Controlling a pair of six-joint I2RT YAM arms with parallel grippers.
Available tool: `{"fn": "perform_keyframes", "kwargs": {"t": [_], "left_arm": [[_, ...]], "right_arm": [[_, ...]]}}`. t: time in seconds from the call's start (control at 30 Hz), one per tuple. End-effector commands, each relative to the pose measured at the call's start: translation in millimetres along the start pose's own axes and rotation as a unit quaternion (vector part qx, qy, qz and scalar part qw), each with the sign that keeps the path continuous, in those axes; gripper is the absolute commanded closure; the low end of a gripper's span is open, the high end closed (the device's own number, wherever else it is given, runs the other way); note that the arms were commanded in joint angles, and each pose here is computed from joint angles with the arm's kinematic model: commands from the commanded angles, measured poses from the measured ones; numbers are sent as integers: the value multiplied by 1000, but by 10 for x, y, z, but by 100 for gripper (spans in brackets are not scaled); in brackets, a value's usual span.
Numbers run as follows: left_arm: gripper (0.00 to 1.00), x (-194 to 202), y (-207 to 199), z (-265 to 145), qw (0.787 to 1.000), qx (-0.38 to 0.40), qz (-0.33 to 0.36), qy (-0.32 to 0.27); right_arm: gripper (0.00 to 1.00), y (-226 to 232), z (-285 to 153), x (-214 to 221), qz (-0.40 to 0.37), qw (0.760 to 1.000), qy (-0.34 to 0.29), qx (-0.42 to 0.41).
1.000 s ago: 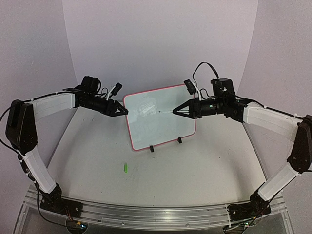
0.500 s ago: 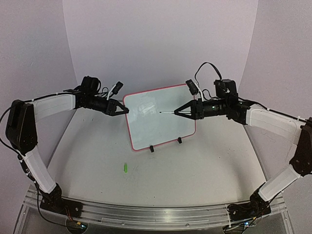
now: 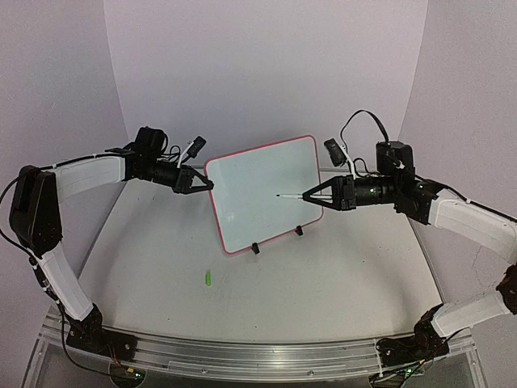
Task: Write a sentence on the whiteboard
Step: Hold the whiteboard at the center of the board, then put down the whiteboard on the whiteboard stand.
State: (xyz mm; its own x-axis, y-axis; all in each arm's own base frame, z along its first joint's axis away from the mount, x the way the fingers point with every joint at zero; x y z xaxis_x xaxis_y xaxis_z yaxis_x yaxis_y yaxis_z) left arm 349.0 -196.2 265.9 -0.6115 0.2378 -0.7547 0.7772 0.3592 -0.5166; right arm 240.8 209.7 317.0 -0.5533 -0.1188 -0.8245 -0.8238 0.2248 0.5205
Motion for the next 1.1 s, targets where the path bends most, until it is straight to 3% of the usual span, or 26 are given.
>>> {"fn": "perform_keyframes", "kwargs": {"t": [0.0, 0.3, 0.7, 1.07], "left_arm": [[100, 89, -199, 78, 999, 39, 21, 29], [100, 266, -485, 163, 996, 67, 28, 56], [100, 393, -720, -30, 994, 82, 27, 62], [99, 470, -636, -1, 996, 44, 22, 69]], "right_arm": [[100, 104, -105, -14, -24, 999, -22, 6], [100, 182, -142, 33, -31, 999, -19, -1], [100, 293, -55, 108, -31, 1000, -3, -4], [100, 387, 104, 178, -40, 999, 12, -2]]}}
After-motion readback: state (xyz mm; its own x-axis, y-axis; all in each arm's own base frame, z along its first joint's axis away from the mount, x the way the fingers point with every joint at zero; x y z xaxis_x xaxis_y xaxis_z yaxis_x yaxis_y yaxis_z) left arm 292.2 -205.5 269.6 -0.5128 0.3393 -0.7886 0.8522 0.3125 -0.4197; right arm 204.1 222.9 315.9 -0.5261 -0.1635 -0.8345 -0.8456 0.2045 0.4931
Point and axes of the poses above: each gripper's point midway between its finger pads, its own z axis out along the fingers, its own y axis along the line the jaws close on, x = y × z, the point moved 10 cm from there along -z, back along the fingers, and after that the axes turned 7 degrees about -z, right-handed, at the moved point
